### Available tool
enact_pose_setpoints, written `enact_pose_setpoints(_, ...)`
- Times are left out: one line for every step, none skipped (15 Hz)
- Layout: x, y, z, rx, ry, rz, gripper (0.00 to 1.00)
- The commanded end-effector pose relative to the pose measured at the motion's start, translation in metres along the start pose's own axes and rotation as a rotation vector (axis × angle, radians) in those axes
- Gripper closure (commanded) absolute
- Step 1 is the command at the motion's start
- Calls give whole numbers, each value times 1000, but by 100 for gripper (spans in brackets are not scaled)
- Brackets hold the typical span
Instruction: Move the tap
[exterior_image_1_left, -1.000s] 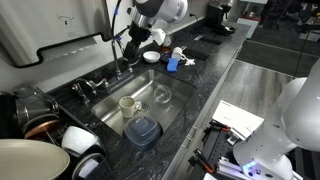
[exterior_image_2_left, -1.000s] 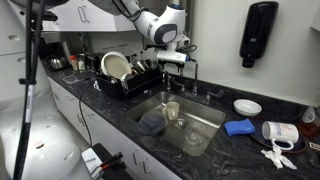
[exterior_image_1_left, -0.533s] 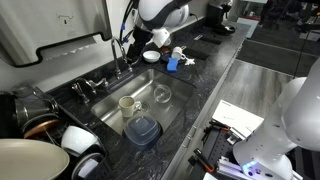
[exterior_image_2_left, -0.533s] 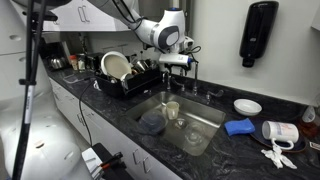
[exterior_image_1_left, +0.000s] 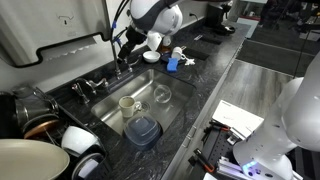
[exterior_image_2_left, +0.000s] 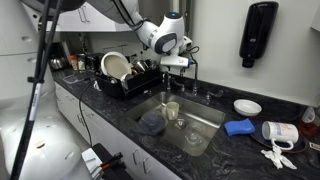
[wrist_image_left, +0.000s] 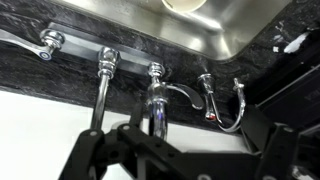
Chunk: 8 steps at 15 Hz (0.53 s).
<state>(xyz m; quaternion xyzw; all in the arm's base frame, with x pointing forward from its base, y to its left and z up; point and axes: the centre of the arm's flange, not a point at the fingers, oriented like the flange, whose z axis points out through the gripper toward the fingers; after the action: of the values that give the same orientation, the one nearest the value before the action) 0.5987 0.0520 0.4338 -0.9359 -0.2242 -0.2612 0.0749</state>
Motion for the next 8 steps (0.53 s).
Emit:
enact_pose_setpoints(3,2,9,113,94,-65,0)
enact_pose_setpoints(3,3,10,139,113,-75,0)
enact_pose_setpoints(1,4,10,156,131,-83,0)
enact_pose_setpoints(1,6,12,157,142,-80,0)
enact_pose_setpoints(0,8,12,158,151,-77,0)
enact_pose_setpoints(-1,9,12,129,146,-56,0)
enact_pose_setpoints(-2,12,12,101,131,-38,0)
enact_pose_setpoints(-3,13,11,74,113,-23,0)
